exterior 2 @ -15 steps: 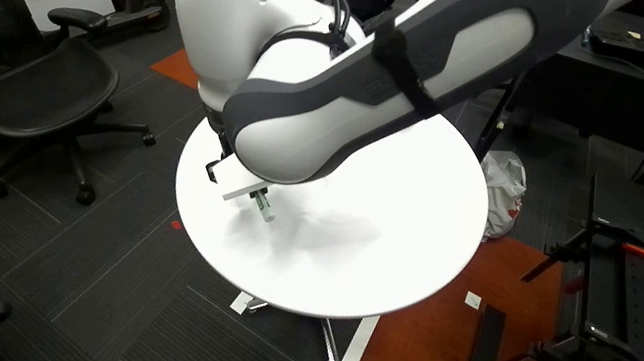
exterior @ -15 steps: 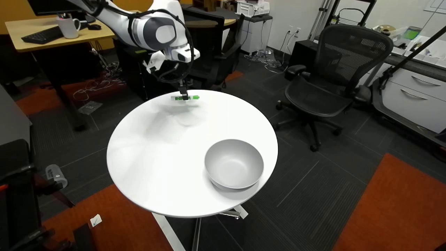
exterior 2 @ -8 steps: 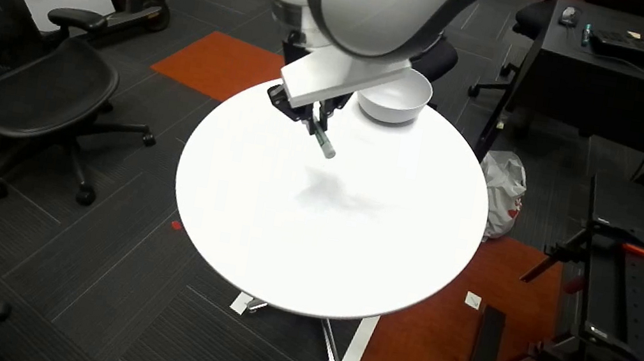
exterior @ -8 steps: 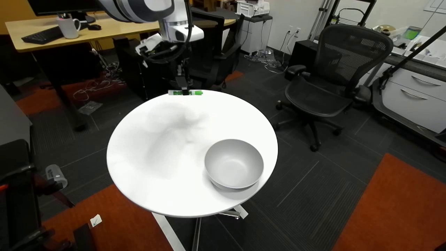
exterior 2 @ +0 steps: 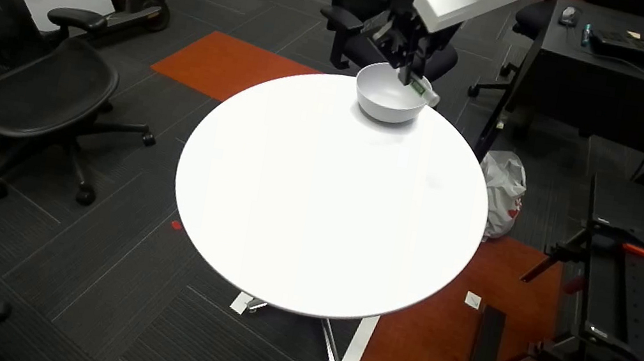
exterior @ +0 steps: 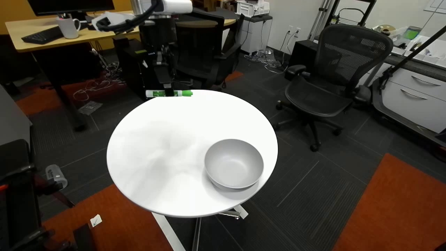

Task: Put the green marker inside the grey bowl

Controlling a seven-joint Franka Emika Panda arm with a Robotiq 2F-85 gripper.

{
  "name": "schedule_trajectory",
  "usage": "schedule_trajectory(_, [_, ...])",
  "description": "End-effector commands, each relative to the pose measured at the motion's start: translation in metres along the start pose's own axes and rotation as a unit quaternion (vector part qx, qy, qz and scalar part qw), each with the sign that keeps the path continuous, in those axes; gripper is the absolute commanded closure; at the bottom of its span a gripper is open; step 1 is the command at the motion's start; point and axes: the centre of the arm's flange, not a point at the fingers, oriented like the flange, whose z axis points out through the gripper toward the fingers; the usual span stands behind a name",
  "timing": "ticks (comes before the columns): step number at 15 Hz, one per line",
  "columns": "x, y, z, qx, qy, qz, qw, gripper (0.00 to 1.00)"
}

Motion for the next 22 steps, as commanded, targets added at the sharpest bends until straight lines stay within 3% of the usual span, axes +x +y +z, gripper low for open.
schedule_trajectory(1, [-0.008, 0.056, -0.005, 0.005, 0.017, -0.007, 0.9998, 0.95])
schedule_trajectory(6, [0.002, 0.085, 0.0, -0.002, 0.004, 0.005, 1.0, 0.95])
schedule_trajectory(11, [-0.034, 0.049, -0.016, 0.006, 0.009, -0.04, 0.9991, 0.95])
schedule_trajectory(12, [-0.013, 0.051, -0.006, -0.003, 0.001, -0.024, 0.9997, 0.81])
schedule_trajectory(17, [-0.026, 0.041, -0.011, 0.0, 0.003, -0.038, 0.9993, 0.81])
schedule_trajectory(18, [-0.022, 0.041, -0.009, -0.001, 0.001, -0.038, 0.9993, 0.95])
schedule_trajectory(22, [0.007, 0.049, -0.003, -0.009, 0.013, -0.016, 0.9998, 0.95])
